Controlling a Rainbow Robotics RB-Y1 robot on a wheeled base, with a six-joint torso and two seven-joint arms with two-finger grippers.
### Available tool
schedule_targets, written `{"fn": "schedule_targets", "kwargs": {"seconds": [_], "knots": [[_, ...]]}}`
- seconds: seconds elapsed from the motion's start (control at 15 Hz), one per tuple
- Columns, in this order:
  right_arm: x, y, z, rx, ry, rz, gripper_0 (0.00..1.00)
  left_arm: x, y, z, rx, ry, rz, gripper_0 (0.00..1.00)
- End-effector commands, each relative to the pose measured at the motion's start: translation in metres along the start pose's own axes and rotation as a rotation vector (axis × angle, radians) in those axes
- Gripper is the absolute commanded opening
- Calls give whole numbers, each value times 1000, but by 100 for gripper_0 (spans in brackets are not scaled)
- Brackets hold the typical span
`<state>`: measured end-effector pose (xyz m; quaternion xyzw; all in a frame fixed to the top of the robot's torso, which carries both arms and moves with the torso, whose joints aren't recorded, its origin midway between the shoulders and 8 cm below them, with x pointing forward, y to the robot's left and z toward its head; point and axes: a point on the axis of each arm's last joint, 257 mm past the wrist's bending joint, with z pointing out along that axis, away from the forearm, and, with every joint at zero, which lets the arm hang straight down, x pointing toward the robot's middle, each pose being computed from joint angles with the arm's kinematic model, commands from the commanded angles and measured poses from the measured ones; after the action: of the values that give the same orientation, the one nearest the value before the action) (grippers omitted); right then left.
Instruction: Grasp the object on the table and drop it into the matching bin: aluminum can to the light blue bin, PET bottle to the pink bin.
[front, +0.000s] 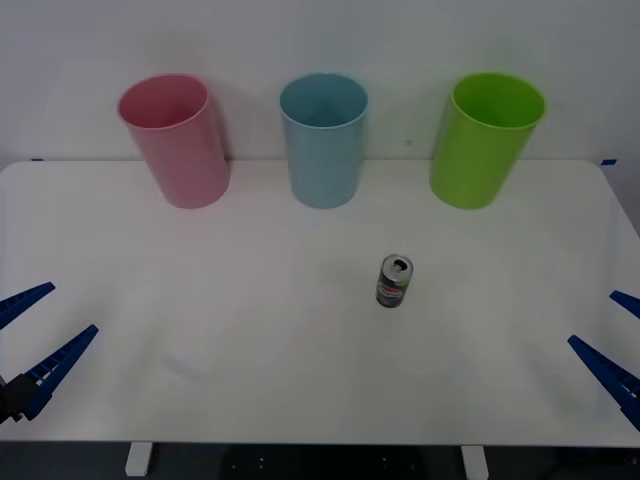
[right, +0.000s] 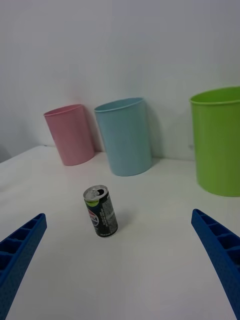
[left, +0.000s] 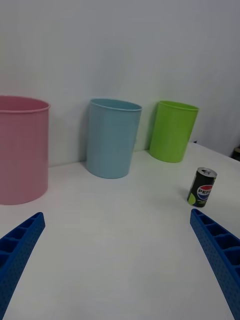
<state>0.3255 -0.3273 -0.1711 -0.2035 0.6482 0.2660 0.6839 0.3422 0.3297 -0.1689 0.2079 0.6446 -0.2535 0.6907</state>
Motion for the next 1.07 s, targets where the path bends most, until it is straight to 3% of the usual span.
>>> {"fn": "schedule_targets", "kwargs": {"seconds": [0.07, 0.33, 0.53, 0.73, 1.07], "knots": [[4, 2, -12, -1, 22, 1, 100, 0, 0, 0, 0, 0, 0, 100], [11, 9, -18, -15, 38, -37, 100, 0, 0, 0, 0, 0, 0, 100], [24, 5, -22, 0, 46, -127, 100, 0, 0, 0, 0, 0, 0, 100], [43, 3, -21, 4, 55, -162, 100, 0, 0, 0, 0, 0, 0, 100], [67, 9, -1, -8, 57, -121, 100, 0, 0, 0, 0, 0, 0, 100]]}}
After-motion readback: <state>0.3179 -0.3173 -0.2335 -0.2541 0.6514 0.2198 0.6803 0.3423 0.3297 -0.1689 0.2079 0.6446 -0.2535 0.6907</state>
